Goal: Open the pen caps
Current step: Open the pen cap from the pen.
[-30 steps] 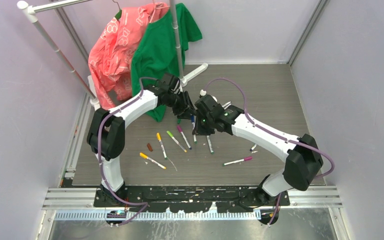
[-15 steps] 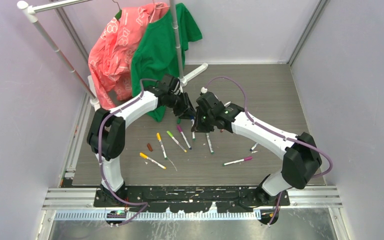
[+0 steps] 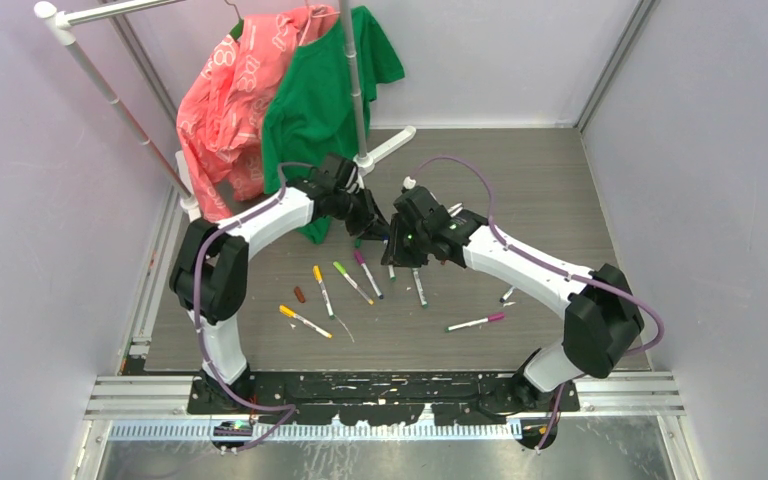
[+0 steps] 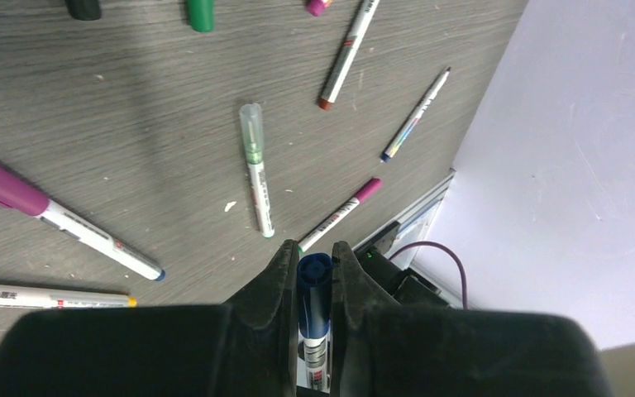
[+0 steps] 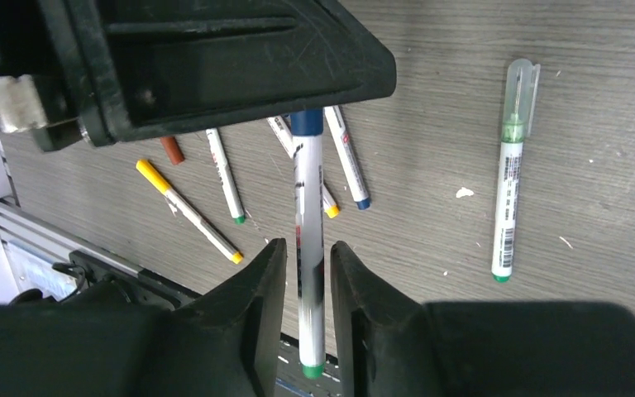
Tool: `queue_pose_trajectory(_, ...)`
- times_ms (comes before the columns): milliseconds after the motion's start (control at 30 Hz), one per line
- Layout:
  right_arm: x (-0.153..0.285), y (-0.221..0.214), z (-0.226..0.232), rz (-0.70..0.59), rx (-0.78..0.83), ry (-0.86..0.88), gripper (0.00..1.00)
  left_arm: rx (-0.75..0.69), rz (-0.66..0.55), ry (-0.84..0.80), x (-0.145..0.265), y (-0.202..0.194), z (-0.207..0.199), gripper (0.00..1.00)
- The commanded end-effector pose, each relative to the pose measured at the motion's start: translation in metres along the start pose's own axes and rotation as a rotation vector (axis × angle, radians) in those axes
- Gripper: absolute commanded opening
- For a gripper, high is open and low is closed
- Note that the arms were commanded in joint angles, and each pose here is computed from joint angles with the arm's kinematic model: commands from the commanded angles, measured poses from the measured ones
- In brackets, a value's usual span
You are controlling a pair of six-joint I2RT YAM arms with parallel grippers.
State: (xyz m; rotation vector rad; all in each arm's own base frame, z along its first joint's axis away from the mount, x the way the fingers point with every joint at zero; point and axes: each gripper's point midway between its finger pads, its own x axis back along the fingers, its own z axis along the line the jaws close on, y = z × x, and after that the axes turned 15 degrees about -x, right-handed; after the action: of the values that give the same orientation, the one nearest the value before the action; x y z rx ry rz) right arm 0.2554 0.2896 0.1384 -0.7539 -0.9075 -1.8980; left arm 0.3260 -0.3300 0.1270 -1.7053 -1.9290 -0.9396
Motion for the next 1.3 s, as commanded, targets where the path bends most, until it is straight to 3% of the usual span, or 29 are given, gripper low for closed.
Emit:
queue_pose_trajectory(0, 0.009, 0.011, 0.02, -0.038, -0.008, 0.093, 0.35, -0.06, -0.087, -0.123, 0.028, 0.014, -0.046, 0.0)
queue_pose_trajectory(133, 0.002, 0.014, 0.019, -0.036, -0.026, 0.1, 0.36, -0.064, -0.093, -0.129, 0.028, 0.014, -0.05, 0.0)
queue_pose_trajectory(233, 0.0, 0.017, 0.019, -0.04, -0.031, 0.1, 0.31, -0.062, -0.095, -0.122, 0.027, 0.013, -0.049, 0.0)
queue_pose_trajectory(367, 0.001, 0.016, 0.011, -0.041, -0.034, 0.086, 0.02, -0.06, -0.115, -0.087, 0.025, 0.018, -0.044, 0.0)
queue_pose_trajectory(633, 0.003, 0.011, -0.046, -0.07, 0.049, -0.132, 0.01, -0.025, -0.219, 0.18, 0.022, 0.054, -0.013, 0.0)
queue_pose_trajectory(1000, 0.01, 0.015, -0.115, -0.211, 0.174, -0.472, 0.01, 0.217, -0.331, 0.171, 0.014, 0.128, -0.029, 0.0)
queue_pose_trajectory(1100, 0.008, 0.014, -0.12, -0.227, 0.159, -0.481, 0.01, 0.246, -0.364, 0.165, 0.014, 0.138, -0.032, 0.0)
queue_pose_trajectory(1267, 0.007, 0.008, -0.097, -0.178, 0.062, -0.29, 0.01, 0.209, -0.436, 0.067, 0.013, 0.144, -0.031, 0.0)
